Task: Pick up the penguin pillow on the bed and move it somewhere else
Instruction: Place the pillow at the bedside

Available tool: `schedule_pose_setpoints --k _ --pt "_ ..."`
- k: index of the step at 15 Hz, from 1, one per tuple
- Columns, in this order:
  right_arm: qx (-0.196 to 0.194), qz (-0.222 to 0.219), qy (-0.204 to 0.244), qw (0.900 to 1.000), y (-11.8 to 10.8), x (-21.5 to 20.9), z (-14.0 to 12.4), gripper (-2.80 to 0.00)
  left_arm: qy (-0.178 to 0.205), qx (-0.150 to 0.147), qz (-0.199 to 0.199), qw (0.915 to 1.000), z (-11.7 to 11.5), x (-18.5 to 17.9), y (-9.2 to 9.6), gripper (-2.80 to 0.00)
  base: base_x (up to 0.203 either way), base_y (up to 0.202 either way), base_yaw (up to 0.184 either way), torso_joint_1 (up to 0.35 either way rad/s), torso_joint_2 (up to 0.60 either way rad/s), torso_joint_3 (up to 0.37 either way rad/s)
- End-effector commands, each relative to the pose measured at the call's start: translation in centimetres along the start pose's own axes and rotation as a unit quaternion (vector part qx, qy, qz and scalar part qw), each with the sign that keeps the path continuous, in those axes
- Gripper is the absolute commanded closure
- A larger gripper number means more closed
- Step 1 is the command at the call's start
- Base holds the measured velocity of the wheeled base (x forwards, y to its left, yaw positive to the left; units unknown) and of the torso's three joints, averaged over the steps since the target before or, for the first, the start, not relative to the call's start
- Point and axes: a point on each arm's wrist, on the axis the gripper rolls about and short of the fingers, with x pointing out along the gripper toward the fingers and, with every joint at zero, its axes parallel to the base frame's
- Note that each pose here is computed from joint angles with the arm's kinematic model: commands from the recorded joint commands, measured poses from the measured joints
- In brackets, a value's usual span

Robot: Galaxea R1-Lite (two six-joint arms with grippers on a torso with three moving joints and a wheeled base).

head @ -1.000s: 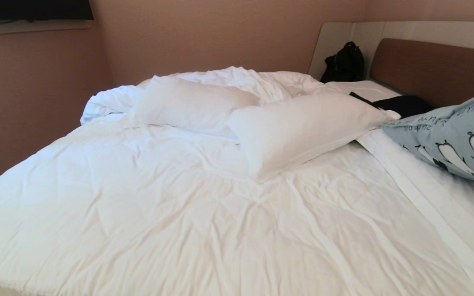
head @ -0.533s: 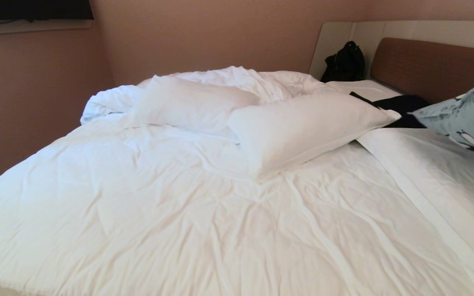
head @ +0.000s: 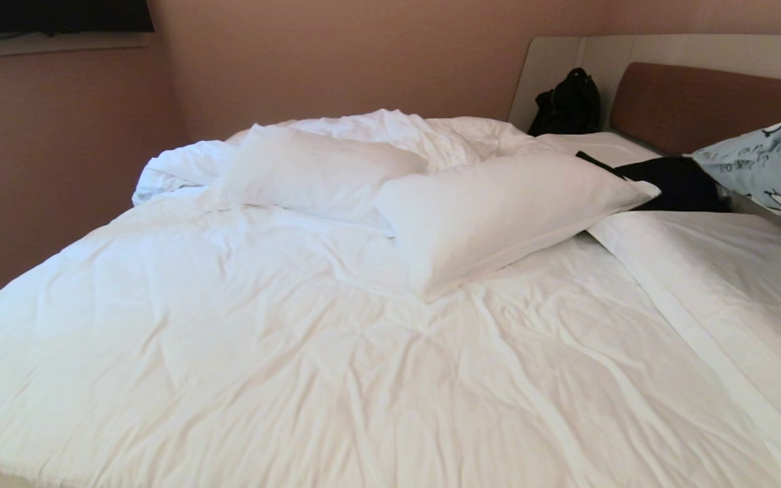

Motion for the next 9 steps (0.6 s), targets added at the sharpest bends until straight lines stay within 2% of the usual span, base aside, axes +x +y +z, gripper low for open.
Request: schedule_pose_setpoints --k 1,2,5,9 --pt "0.006 0.014 0.008 1.000 0.2 0.5 -0.8 0.00 0.000 0.000 0.000 1.0000 0.0 0.0 0.0 0.00 0.000 0.000 0.000 0.000 0.00 0.000" --pt "0.010 0.023 0.010 1.000 0.4 0.7 -1.1 0.00 0.000 0.000 0.000 1.0000 0.0 0.0 0.0 0.00 0.000 0.000 0.000 0.000 0.00 0.000" --pt "0.046 0.089 0.028 0.995 1.0 1.8 -3.3 0.00 0.000 0.000 0.000 1.0000 0.0 0.0 0.0 0.00 0.000 0.000 0.000 0.000 0.00 0.000" --pt "0.060 0.139 0.036 0.988 1.6 2.6 -5.0 0.00 0.000 0.000 0.000 1.0000 0.0 0.0 0.0 0.00 0.000 0.000 0.000 0.000 0.00 0.000"
